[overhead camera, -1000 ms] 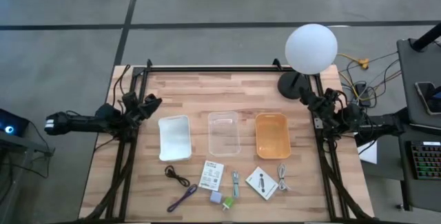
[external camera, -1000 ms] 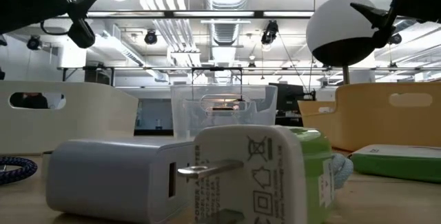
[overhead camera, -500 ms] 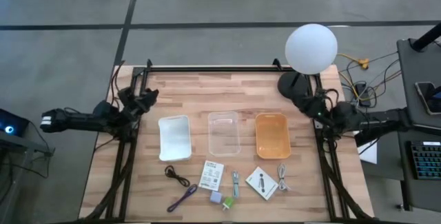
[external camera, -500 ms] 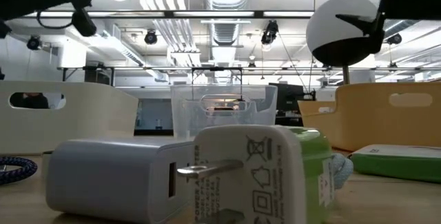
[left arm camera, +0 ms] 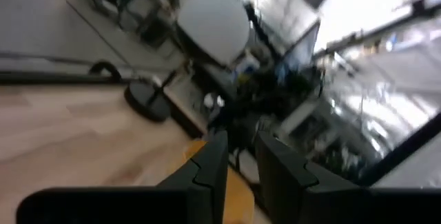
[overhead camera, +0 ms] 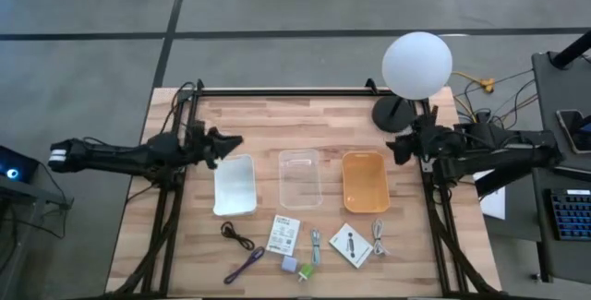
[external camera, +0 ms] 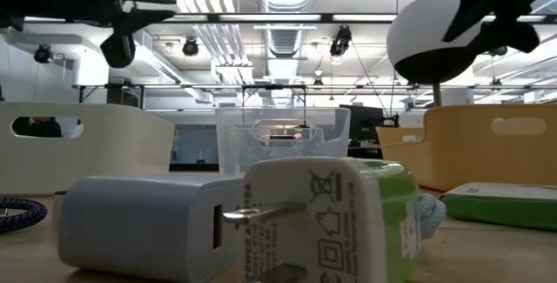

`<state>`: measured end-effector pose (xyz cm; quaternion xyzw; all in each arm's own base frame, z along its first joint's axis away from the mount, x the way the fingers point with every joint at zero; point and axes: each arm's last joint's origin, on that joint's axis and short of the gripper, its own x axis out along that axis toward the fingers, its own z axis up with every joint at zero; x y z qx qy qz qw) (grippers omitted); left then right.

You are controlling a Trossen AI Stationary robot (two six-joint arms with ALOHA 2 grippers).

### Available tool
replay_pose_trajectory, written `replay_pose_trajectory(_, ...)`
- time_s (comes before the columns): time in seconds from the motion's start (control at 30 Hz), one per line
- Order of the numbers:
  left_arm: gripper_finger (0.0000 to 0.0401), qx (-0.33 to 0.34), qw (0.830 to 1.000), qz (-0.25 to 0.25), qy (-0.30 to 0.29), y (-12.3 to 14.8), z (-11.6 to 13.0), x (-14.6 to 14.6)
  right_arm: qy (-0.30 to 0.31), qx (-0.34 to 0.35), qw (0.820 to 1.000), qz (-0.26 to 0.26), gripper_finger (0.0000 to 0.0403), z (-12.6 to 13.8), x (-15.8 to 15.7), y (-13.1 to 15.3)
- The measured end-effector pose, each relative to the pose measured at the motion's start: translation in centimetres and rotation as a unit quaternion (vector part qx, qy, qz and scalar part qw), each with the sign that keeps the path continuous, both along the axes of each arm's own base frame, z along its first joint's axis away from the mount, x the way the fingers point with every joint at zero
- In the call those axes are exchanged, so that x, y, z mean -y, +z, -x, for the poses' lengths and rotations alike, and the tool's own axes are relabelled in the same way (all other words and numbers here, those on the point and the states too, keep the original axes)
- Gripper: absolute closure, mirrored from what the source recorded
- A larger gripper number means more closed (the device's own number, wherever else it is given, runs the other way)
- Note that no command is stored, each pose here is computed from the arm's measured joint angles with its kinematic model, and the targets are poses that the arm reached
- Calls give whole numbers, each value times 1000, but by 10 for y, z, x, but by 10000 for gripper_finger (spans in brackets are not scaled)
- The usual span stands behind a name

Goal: Pick and place items into bin
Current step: Put the white charger cable into the white bin

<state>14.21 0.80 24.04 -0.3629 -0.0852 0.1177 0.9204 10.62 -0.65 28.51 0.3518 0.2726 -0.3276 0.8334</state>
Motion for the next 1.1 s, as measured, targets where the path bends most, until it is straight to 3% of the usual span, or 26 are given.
replay_pose_trajectory(0.13, 345, -35, 997, -54, -31, 8, -9, 2, 97, -91, 989, -62, 184, -15, -10, -3)
replay_pose_trajectory(0.23, 355, -61, 994, -85, -35, 17, -16, 3, 108, -182, 972, -105, 184, -23, -20, -11)
replay_pose_trajectory(0.43, 369, -123, 987, -95, -46, 16, -24, 3, 53, -244, 949, -191, 184, -40, -52, -20)
replay_pose_trajectory(0.53, 370, -129, 986, -95, -52, 14, -25, 3, -15, -280, 913, -296, 184, -45, -70, -25)
replay_pose_trajectory(0.6, 370, -139, 984, -94, -54, 11, -25, 3, -40, -311, 888, -336, 184, -47, -85, -29)
replay_pose_trajectory(0.67, 370, -154, 982, -93, -55, 7, -25, 3, -61, -331, 875, -348, 184, -51, -100, -32)
replay_pose_trajectory(0.77, 366, -179, 978, -92, -56, 3, -24, 3, -70, -328, 869, -364, 184, -64, -125, -38)
replay_pose_trajectory(0.87, 351, -202, 973, -91, -60, -2, -22, 3, -59, -315, 871, -373, 184, -81, -150, -47)
replay_pose_trajectory(1.1, 303, -218, 967, -86, -96, -5, -18, 5, -58, -344, 876, -333, 184, -118, -191, -74)
